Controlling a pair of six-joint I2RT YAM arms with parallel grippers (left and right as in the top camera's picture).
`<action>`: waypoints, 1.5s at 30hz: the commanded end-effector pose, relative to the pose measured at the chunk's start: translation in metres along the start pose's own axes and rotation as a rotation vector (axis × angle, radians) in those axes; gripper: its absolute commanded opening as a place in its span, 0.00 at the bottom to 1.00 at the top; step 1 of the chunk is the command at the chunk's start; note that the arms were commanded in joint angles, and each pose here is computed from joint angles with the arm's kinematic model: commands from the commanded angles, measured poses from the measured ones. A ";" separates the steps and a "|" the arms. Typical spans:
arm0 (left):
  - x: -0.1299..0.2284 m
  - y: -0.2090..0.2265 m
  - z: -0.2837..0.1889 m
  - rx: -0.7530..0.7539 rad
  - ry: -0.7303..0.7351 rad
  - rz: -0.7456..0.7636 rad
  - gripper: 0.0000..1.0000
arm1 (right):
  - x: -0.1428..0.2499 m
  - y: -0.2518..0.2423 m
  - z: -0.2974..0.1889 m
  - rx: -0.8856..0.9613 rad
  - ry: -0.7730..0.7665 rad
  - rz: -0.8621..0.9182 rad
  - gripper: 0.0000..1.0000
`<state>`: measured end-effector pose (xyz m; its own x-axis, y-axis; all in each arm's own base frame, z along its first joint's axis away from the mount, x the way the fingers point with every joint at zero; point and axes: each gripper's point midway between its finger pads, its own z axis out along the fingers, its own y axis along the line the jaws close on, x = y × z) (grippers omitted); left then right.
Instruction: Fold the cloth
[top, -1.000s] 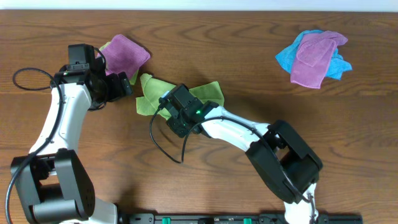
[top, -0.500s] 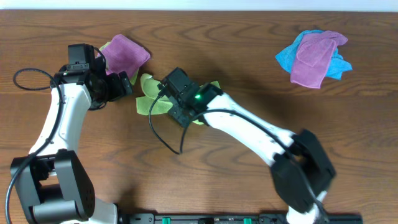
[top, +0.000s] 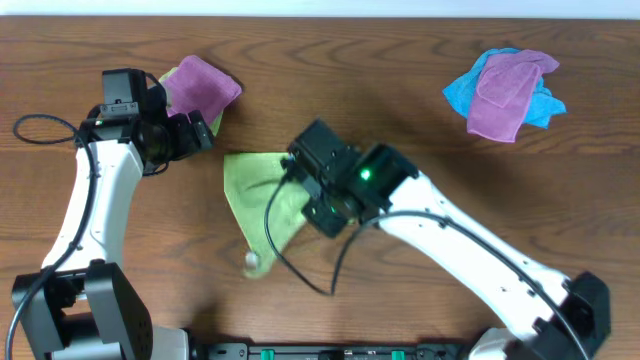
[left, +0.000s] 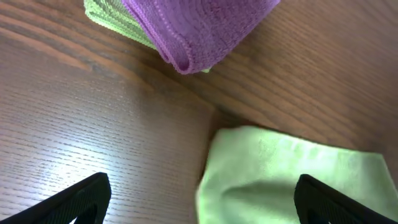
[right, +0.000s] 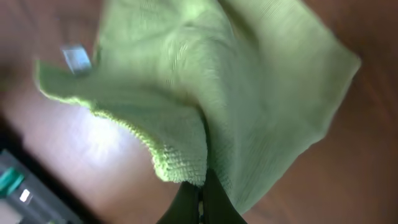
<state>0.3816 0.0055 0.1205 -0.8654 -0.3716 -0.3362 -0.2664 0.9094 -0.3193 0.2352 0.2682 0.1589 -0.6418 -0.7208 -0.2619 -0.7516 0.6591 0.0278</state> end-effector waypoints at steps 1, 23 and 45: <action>-0.003 -0.008 -0.009 0.042 -0.016 0.013 0.95 | 0.024 0.024 -0.003 -0.043 0.033 -0.002 0.02; 0.003 -0.027 -0.010 0.152 0.015 0.021 0.95 | 0.100 0.004 0.012 0.145 0.223 0.323 0.88; 0.020 -0.046 -0.015 0.270 0.092 0.044 0.95 | 0.085 -0.126 0.097 0.165 -0.124 0.806 0.73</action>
<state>0.3698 -0.0386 0.1329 -0.9122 -0.3247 -0.2499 -0.1544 0.8374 -0.5244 0.2835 0.1488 0.0409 -0.9462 0.0003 -0.3236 -0.0321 0.9950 0.0949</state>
